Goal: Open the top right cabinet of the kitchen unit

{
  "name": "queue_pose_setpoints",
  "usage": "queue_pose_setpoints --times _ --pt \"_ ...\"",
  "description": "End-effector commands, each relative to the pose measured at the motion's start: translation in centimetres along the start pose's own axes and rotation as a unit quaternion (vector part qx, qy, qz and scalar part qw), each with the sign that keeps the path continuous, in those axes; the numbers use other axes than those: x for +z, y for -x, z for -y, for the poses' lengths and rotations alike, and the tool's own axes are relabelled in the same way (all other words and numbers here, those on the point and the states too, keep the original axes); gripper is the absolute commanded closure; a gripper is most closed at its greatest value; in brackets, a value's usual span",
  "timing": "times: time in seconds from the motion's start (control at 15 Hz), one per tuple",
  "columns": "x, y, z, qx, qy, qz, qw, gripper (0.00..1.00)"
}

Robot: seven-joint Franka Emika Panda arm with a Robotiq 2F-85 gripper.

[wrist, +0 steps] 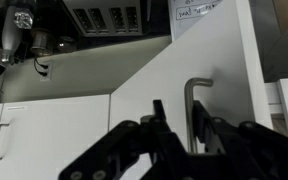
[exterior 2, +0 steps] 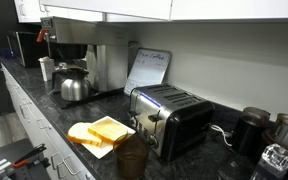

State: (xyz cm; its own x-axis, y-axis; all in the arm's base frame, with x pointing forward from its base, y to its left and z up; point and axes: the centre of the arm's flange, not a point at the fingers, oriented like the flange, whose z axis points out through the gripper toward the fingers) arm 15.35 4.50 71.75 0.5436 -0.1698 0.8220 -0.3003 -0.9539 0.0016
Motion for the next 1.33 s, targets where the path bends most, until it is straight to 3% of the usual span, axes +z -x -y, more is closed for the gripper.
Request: queue_pose_setpoints --times 0.0,0.27,0.4,0.73,0.8,1.27 --pt "1.6 -1.3 -2.2 0.026 0.075 0.004 0.9968 0.36" --pt "1.1 -1.0 -2.9 0.047 0.084 0.014 0.9953 0.08" --pt "1.0 -0.9 -3.3 0.055 0.084 0.018 0.9947 0.00" --pt "0.6 -0.4 -3.9 0.074 0.081 0.035 0.9933 0.00" --pt "1.0 0.0 -2.3 0.042 0.017 0.020 0.9987 0.00" --pt "1.0 0.0 -2.5 0.049 0.017 0.023 0.9984 0.00"
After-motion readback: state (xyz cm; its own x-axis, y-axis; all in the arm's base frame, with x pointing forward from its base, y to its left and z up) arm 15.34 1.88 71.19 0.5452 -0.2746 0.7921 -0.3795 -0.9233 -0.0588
